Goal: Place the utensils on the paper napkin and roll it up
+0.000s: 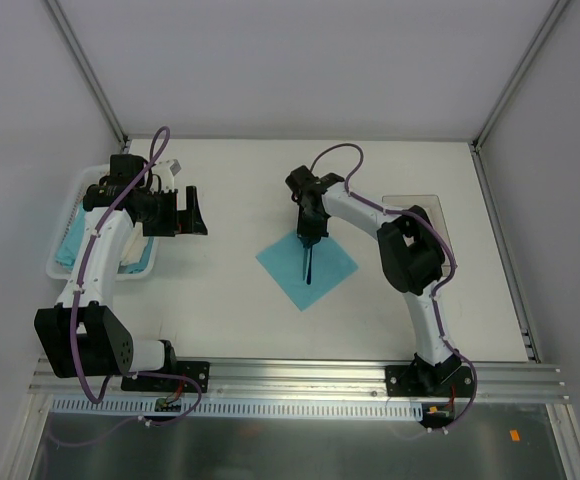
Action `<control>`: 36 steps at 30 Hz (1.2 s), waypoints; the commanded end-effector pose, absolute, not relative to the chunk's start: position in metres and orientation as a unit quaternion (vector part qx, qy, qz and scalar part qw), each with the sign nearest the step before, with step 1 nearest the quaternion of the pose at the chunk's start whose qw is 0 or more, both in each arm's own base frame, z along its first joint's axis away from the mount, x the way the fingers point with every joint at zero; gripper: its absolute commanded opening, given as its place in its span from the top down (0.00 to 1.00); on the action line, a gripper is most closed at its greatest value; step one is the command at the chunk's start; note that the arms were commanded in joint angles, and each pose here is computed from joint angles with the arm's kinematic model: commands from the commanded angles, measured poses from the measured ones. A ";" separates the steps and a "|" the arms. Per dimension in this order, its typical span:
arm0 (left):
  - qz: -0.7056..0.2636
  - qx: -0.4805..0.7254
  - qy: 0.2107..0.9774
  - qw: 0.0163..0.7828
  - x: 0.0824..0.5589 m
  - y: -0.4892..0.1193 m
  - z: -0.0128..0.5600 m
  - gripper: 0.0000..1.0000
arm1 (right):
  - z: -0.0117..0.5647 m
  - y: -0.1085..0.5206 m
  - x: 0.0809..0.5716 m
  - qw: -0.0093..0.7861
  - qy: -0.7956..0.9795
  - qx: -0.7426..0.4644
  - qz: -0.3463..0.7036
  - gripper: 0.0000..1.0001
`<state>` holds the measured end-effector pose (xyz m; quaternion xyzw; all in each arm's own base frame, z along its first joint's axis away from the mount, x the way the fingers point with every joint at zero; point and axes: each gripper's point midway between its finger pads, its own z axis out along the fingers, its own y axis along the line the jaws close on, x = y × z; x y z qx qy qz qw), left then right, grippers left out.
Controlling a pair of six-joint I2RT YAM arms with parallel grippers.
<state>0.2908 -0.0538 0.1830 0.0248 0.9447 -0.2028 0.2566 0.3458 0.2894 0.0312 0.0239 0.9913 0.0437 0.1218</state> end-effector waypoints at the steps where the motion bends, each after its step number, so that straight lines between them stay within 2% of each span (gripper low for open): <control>1: -0.215 0.022 0.942 0.258 0.288 -0.056 0.188 0.01 | 0.037 0.291 0.348 0.120 0.992 0.019 0.046 0.96; 24: -0.218 0.019 0.943 0.252 0.290 -0.056 0.184 0.01 | 0.025 0.287 0.340 0.105 0.994 0.017 0.039 0.92; 31: -0.222 0.020 0.942 0.251 0.291 -0.058 0.185 0.01 | 0.026 0.286 0.338 0.104 0.994 0.017 0.040 0.80; 36: -0.218 0.019 0.943 0.252 0.292 -0.056 0.185 0.01 | 0.034 0.286 0.337 0.110 0.993 0.016 0.047 0.77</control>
